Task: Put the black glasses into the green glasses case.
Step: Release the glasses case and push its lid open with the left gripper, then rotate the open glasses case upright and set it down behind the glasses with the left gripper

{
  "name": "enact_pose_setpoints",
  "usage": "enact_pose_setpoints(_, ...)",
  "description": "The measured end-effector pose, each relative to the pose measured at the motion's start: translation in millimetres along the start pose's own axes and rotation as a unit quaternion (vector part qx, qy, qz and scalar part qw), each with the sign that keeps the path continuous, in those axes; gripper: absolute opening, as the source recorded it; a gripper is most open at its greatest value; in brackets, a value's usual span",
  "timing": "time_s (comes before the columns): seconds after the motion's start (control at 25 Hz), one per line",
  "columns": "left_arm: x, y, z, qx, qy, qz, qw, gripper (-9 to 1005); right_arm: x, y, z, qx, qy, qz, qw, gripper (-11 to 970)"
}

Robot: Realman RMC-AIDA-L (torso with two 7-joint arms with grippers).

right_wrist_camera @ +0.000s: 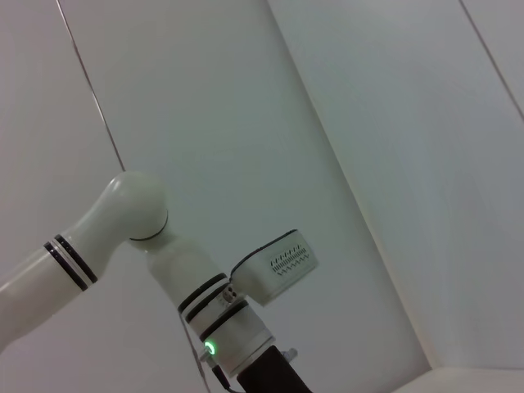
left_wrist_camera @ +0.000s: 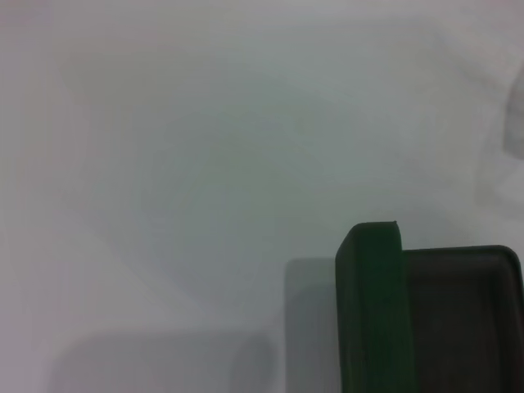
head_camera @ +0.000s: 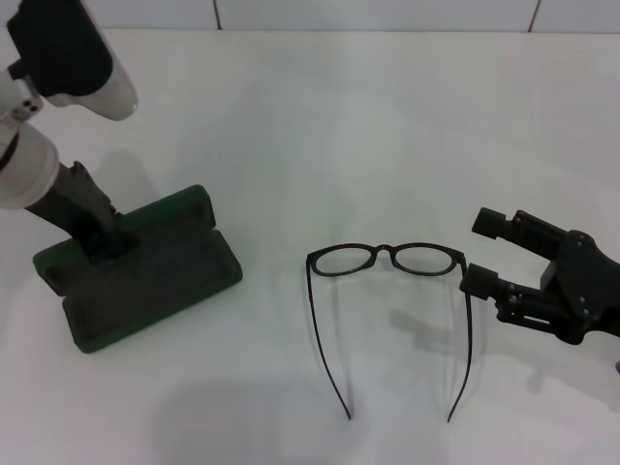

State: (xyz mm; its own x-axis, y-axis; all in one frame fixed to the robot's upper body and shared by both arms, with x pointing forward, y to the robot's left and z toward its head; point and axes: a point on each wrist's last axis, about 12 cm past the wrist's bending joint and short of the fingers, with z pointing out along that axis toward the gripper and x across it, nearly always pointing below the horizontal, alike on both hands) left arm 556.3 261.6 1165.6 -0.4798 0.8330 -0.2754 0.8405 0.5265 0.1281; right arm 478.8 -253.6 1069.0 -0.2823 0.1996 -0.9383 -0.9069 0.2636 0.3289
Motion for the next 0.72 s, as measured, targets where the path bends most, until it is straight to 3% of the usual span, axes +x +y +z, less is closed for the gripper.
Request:
enact_pose_setpoints(0.12, -2, -1.1, 0, 0.000, 0.000, 0.003, 1.000, 212, 1, 0.5, 0, 0.000, -0.001, 0.001, 1.000, 840)
enact_pose_setpoints(0.44, -8, -0.5, -6, -0.008, -0.012, 0.013, 1.000, 204, 1, 2.3, -2, -0.003, -0.003, 0.002, 1.000, 840)
enact_pose_setpoints(0.72, -31, -1.0, -28, -0.036, -0.066, 0.059, 0.995, 204, -1, 4.5, -4, -0.012, -0.007, 0.001, 1.000, 839)
